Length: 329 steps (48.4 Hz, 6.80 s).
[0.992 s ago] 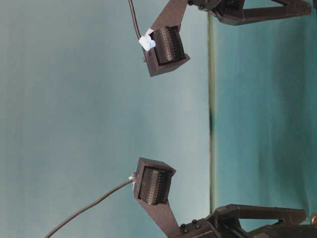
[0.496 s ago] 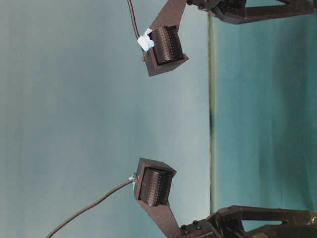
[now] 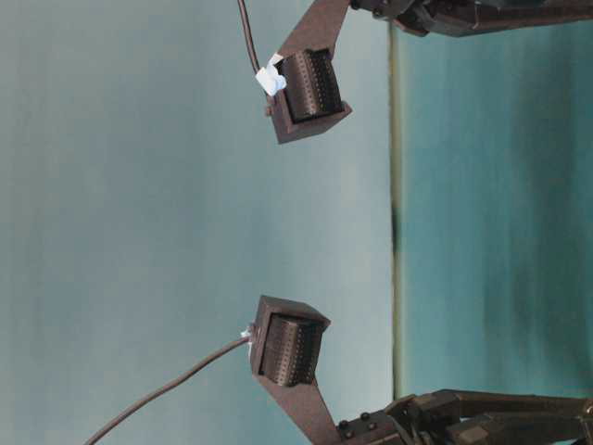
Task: Insert the washer onto the shaft with both hands.
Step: 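Close the left gripper on the washer and the right on the shaft collar, then lift both grippers and turn the washer and shaft to face each other, then push the left gripper's washer onto the shaft's threaded end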
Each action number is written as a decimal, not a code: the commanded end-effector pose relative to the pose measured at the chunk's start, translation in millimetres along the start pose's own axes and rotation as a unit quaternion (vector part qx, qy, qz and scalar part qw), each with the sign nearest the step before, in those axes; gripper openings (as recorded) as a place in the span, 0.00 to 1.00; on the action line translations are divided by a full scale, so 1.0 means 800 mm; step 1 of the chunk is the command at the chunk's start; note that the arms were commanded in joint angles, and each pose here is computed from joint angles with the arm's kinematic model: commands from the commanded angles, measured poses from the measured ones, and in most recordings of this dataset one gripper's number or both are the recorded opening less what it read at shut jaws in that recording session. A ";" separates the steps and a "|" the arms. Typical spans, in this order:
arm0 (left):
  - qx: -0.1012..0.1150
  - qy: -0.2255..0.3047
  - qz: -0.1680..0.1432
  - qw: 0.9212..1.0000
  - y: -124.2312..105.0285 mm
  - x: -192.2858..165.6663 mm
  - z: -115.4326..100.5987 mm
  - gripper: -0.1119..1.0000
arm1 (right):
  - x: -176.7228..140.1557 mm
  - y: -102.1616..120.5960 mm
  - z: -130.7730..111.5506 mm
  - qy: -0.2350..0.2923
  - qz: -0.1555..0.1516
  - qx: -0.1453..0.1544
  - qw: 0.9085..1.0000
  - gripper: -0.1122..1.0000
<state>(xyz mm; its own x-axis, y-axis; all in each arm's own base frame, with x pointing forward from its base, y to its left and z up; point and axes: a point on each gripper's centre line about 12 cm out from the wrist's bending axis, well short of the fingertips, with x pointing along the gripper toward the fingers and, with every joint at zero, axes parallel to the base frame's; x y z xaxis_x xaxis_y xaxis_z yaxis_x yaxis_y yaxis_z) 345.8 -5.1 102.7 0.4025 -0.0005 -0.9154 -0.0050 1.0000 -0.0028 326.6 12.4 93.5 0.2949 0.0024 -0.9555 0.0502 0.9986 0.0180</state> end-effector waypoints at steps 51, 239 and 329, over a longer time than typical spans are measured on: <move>-0.002 -0.063 0.001 0.998 0.003 -0.027 0.023 0.42 | -0.010 -0.007 0.002 -0.051 0.003 0.007 0.999 0.10; -0.018 -0.372 -0.044 0.927 -0.027 -0.036 0.103 0.42 | -0.042 0.019 0.037 -0.375 0.062 0.018 0.925 0.10; -0.017 -0.369 -0.042 0.928 -0.027 -0.020 0.125 0.42 | -0.043 0.020 0.043 -0.384 0.064 0.020 0.921 0.10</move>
<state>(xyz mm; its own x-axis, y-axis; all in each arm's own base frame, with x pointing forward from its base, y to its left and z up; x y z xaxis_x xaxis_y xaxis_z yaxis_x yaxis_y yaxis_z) 425.4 -26.9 147.7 0.9064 -0.0623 -0.4179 0.0295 0.9960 -0.0846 345.3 25.0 129.2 0.8737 0.0637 -0.4822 0.0018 0.9909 0.1343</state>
